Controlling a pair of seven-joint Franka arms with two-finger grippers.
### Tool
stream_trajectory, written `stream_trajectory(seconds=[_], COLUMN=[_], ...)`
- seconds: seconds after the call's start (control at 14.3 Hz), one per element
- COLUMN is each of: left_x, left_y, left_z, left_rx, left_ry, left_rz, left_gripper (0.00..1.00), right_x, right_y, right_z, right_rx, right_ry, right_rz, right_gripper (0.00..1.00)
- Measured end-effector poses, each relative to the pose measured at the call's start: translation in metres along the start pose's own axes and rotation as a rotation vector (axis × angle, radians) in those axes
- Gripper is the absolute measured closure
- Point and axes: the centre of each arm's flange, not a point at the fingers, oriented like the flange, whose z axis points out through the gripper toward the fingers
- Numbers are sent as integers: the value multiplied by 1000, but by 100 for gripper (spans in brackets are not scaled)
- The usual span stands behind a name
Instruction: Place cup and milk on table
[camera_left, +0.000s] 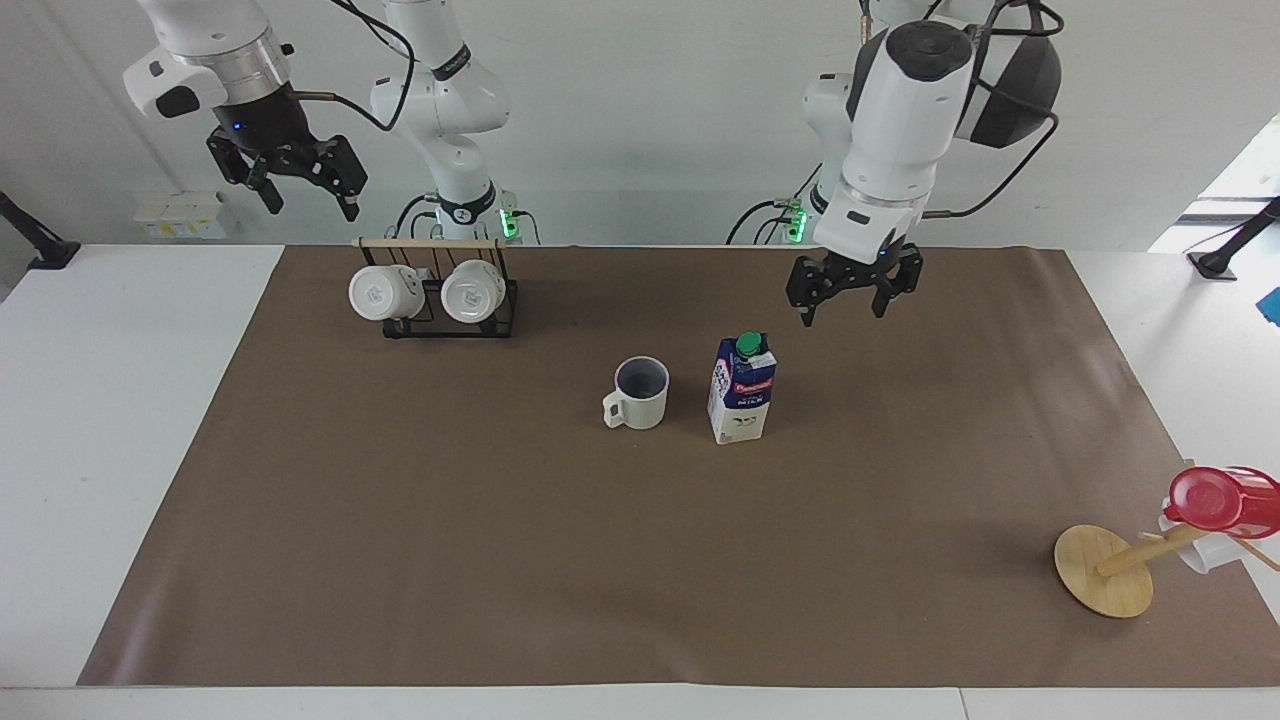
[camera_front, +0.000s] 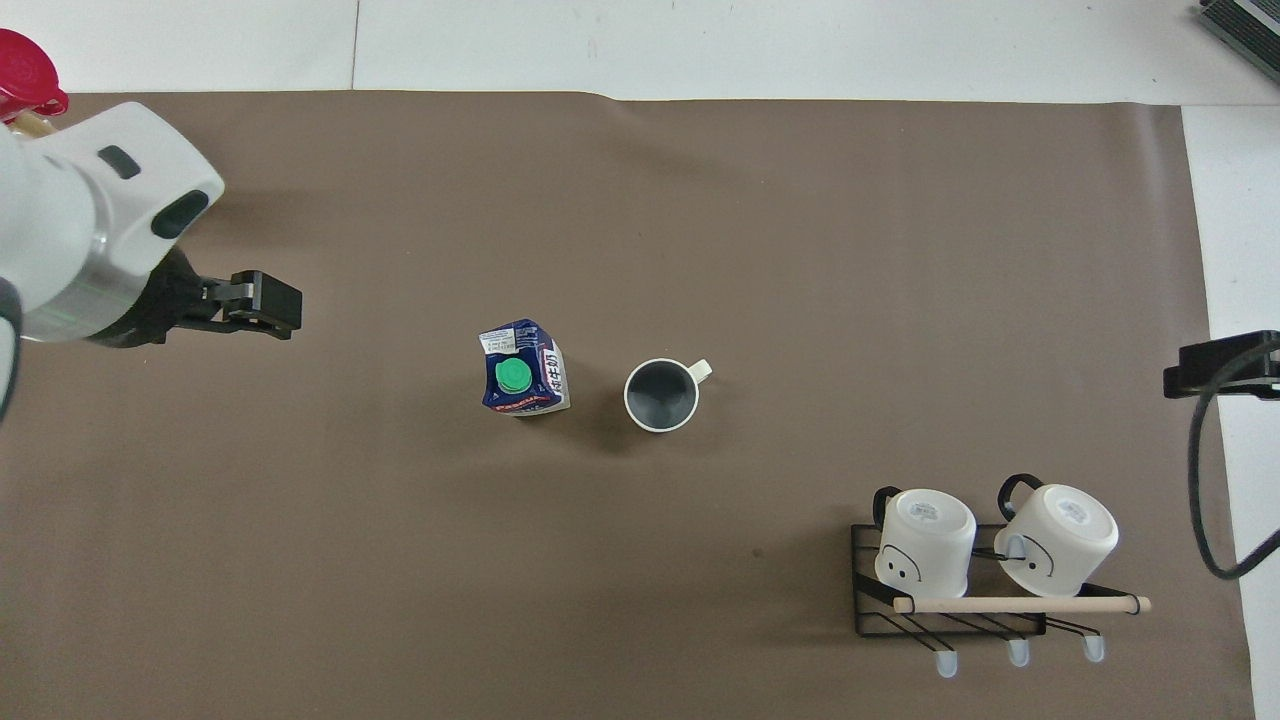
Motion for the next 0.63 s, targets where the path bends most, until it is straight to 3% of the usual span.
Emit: stream_trajectory(seconds=[0.63], left_x=[-2], left_y=[-58], left_z=[-16], left_rx=[-27], left_ry=[-21], left_rz=[25], left_gripper=[0], right_x=[10], right_y=[-12], right_z=[1], right_rx=[0], right_ry=[18], right_rz=[54], right_gripper=[0])
